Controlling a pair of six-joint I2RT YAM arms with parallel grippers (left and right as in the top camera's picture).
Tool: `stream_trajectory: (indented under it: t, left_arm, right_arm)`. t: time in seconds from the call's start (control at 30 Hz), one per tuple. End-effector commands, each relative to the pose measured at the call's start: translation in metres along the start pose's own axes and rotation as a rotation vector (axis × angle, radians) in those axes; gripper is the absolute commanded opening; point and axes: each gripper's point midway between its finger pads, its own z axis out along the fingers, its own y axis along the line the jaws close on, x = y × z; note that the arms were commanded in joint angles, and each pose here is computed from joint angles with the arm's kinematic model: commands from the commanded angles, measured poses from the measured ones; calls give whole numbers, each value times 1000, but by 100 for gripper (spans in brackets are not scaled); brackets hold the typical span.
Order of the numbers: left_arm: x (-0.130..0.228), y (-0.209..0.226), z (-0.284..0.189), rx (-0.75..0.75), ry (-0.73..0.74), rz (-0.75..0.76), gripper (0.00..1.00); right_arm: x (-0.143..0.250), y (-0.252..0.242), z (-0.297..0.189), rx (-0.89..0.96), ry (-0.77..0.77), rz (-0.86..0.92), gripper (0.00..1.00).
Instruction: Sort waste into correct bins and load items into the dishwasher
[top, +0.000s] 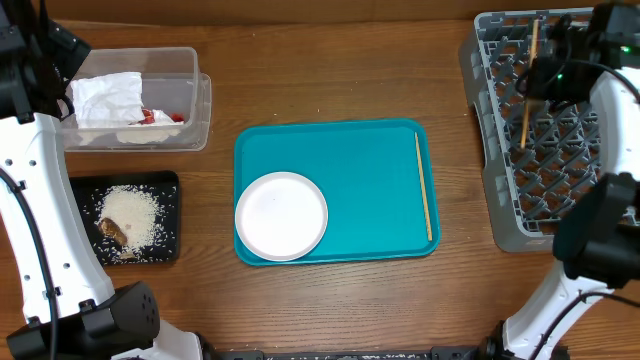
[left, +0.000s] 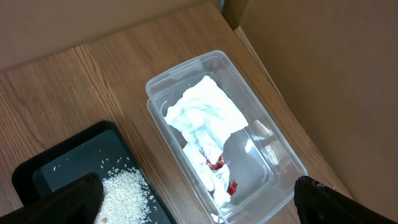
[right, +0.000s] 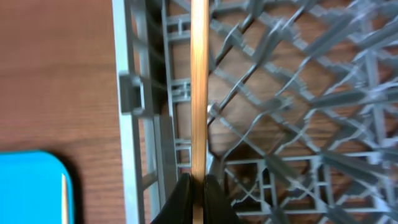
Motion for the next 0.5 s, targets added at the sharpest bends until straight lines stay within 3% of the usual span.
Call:
stream_trajectory:
  t: [0.0, 0.17, 0.33, 0.47]
  left_arm:
    - [-2, 1, 1, -14, -10, -5, 100]
    - [-2, 1, 1, -14, -10, -5, 100]
    - [-2, 1, 1, -14, -10, -5, 100]
    - [-2, 1, 1, -14, -10, -5, 100]
  right_arm:
    - [4, 21, 10, -37, 23, -96, 4]
    - [4, 39, 15, -23, 40, -138, 5]
    - [7, 22, 15, 179, 71, -71, 59]
    - [11, 23, 13, 201, 80, 1, 57]
